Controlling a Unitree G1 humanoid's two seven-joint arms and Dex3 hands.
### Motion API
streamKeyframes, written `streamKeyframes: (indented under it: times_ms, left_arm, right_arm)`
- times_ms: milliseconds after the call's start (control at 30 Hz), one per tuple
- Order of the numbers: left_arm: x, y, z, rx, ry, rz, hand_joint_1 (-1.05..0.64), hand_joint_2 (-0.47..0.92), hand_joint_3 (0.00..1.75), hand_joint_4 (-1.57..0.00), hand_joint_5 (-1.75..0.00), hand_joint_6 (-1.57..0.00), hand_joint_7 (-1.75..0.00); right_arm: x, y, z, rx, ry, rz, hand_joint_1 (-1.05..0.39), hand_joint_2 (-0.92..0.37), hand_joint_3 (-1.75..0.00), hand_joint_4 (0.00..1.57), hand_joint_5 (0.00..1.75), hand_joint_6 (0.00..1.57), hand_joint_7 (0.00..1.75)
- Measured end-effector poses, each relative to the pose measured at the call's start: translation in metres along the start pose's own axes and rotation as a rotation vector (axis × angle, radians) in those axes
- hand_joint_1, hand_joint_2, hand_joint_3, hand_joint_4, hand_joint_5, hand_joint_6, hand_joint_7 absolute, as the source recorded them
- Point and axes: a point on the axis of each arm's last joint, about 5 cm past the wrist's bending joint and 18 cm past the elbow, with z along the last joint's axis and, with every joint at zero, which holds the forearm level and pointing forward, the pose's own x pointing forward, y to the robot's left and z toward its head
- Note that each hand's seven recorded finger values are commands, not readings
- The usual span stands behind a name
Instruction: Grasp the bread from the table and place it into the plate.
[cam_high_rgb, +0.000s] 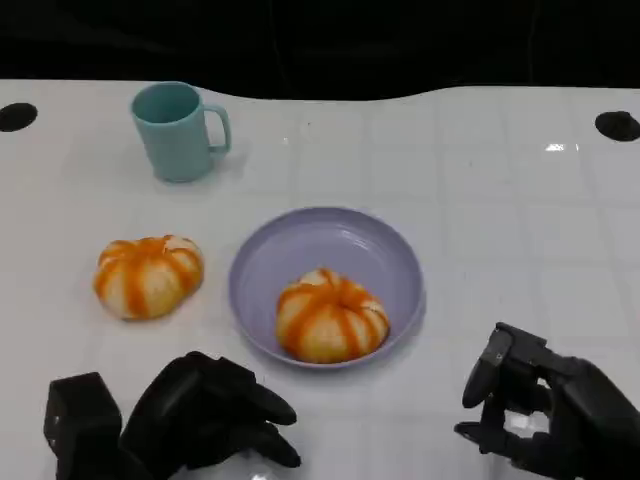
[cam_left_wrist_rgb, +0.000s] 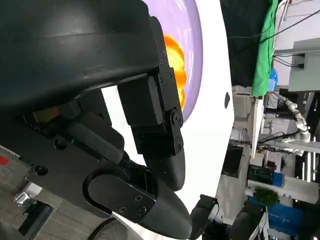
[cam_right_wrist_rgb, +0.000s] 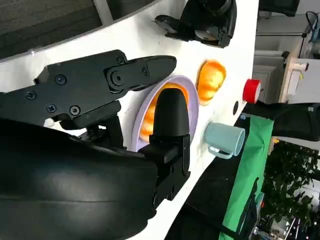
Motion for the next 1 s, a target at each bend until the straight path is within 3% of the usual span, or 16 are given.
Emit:
streamKeyframes:
  times_ms: [533,1000]
  left_arm:
    - [0.0,0.006,-0.001,-0.009,0.016,0.019,-1.05,0.78,0.0,-1.56,-0.17,-1.54,0.0]
    - [-0.003,0.011,-0.001,-0.001,0.025,0.028,-1.05,0.78,0.0,-1.57,-0.21,-1.56,-0.01]
  right_arm:
    - [0.008,0.0065,-0.011,0.032,-0.03,0.005,-0.41,-0.92,-0.18,0.53,1.75,0.34,1.75]
    - [0.016,0.0049,-0.013,0.026,-0.04,0.022,-0.4,-0.92,-0.16,0.55,1.75,0.34,1.75]
